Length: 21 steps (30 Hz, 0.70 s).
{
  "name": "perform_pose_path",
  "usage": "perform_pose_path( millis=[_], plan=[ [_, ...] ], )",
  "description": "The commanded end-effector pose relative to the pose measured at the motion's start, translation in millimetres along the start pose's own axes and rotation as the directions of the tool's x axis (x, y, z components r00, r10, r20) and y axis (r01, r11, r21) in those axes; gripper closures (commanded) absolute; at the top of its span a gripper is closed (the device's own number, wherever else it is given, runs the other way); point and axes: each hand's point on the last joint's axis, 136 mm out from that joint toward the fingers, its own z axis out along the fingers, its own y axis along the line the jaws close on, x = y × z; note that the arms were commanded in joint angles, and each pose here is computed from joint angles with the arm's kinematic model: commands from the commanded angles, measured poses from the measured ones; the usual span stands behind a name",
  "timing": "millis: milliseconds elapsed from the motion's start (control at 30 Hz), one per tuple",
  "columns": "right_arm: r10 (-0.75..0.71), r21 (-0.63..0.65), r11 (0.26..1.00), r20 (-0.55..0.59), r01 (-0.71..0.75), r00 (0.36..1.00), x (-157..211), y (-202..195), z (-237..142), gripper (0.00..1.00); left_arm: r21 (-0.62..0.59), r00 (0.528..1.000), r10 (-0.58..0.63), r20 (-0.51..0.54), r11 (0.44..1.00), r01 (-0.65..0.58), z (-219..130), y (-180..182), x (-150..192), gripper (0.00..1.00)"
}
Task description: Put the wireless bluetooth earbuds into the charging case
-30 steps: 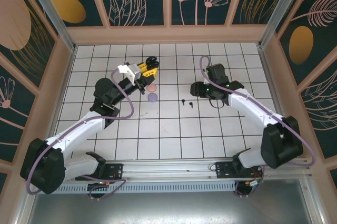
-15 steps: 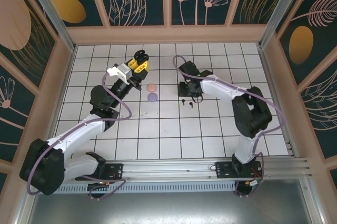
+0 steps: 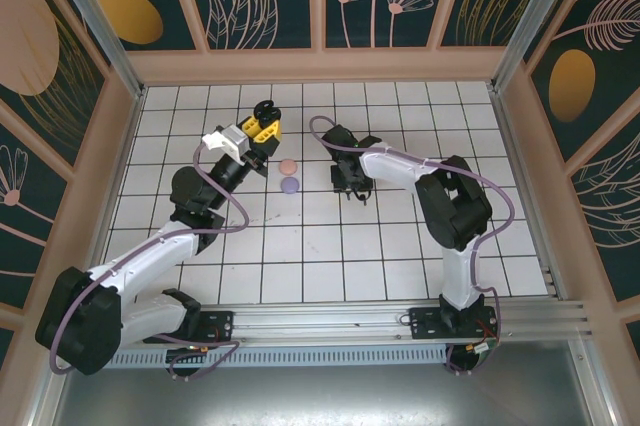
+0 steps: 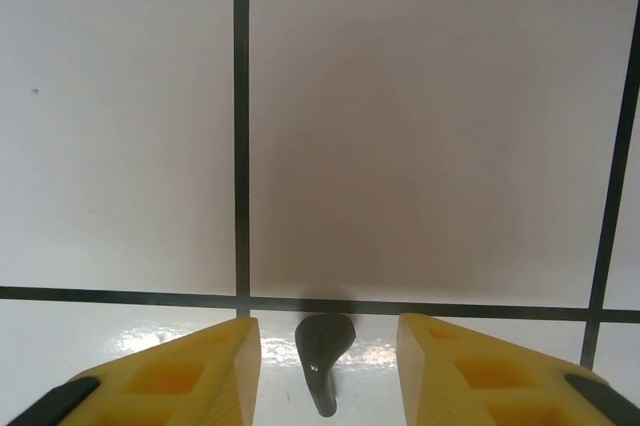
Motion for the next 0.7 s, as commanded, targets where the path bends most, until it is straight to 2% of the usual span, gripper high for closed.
perform_pose_path(
  millis=[0, 667],
  plan=[
    [0.006, 0.024, 1.0, -0.008, -0.006, 1.0, -0.4, 1.1, 2.3, 0.61, 0.004, 0.999, 0.025, 0.036, 1.0, -0.025, -3.3, -2.5, -12.1, 1.0],
    [0.003, 0.023, 1.0, -0.036, -0.002, 0.999, 5.6, 4.5, 21.1, 0.69, 0.017, 0.999, 0.025, 0.031, 1.0, -0.026, -5.0, -5.1, -11.3, 1.0]
  ],
)
